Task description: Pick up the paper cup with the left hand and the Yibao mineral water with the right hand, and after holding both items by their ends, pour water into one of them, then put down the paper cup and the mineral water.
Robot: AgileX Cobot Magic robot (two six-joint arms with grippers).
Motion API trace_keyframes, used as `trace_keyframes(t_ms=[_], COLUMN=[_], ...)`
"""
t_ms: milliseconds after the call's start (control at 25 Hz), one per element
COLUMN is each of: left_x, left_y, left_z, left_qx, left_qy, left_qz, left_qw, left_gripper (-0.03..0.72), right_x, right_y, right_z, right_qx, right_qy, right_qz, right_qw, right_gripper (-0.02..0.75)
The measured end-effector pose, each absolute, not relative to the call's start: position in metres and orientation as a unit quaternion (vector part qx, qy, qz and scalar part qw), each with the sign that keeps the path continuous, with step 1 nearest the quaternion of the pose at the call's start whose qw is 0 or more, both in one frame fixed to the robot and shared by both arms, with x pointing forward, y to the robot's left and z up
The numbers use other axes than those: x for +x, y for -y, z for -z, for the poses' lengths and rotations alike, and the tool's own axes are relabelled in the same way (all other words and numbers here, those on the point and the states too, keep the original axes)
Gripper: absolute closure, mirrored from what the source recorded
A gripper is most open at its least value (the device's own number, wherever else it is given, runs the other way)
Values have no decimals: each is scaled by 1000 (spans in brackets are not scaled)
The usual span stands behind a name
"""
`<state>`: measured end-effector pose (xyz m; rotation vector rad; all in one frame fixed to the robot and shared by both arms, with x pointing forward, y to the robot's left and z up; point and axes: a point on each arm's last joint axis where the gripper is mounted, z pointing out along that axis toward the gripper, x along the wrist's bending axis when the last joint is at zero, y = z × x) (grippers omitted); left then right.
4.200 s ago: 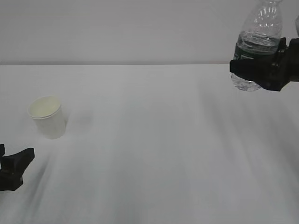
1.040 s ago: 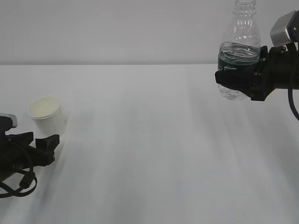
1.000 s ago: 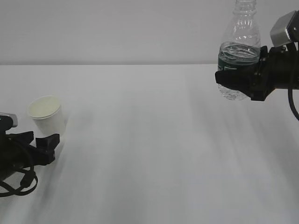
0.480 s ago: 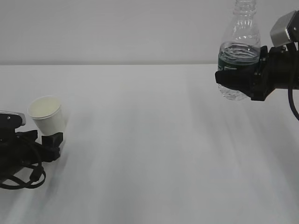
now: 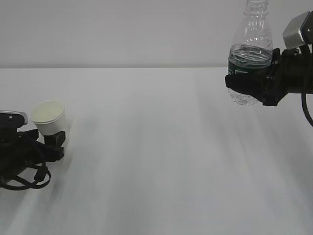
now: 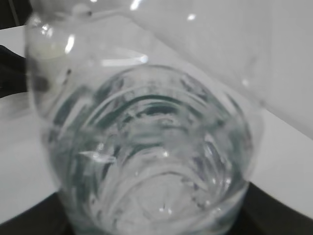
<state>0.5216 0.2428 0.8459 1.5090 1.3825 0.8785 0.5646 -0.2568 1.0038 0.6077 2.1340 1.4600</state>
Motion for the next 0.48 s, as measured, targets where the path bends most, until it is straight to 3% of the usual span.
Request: trace_keyframes(t_ms=[480], left_x=[527], left_y=[-243], left_z=[-845], left_qx=[605], left_qy=[-555], left_qz=[-365], left_qw=[438], left_gripper=[169], right_x=[565], right_y=[257], right_z=[-1004], right_qx=[222], right_qy=[-780], right_qz=[-534], right_qw=[240], right_gripper=[303])
